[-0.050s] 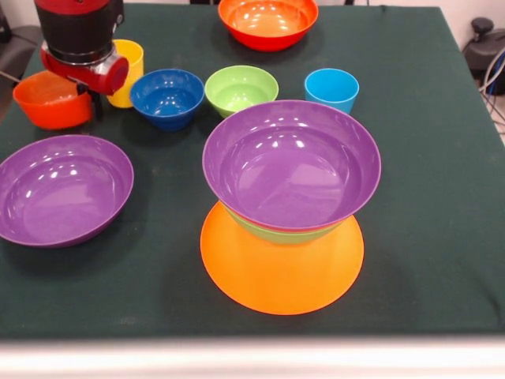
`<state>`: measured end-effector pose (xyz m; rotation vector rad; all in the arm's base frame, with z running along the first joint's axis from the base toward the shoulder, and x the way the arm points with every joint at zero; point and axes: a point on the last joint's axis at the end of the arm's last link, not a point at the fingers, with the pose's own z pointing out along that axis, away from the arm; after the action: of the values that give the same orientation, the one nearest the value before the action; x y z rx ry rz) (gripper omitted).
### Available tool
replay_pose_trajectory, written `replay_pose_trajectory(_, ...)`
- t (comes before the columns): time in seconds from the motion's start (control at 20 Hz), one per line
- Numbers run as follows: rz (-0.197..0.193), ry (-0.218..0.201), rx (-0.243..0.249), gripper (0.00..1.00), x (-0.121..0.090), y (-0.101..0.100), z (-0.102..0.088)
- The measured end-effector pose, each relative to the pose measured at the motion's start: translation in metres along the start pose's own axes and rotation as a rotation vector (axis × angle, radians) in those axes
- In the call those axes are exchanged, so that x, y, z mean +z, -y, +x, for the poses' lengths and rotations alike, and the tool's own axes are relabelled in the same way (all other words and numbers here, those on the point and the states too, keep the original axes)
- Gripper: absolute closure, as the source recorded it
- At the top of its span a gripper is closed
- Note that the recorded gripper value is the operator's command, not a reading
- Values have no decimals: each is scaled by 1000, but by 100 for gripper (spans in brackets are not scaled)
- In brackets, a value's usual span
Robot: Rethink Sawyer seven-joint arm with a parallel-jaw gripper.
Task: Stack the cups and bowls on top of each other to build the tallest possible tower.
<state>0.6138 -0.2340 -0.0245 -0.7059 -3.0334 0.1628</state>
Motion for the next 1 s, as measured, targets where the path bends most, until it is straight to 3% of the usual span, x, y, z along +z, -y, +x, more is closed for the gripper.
replay_pose_trajectory(0.45, 37, -47, -13, 100, -31, -6, -12)
replay_pose_trajectory(0.75, 46, -35, -26, 100, -54, -20, -31)
replay_pose_trajectory(1.0, 33, 1, -37, 100, -80, -43, -59)
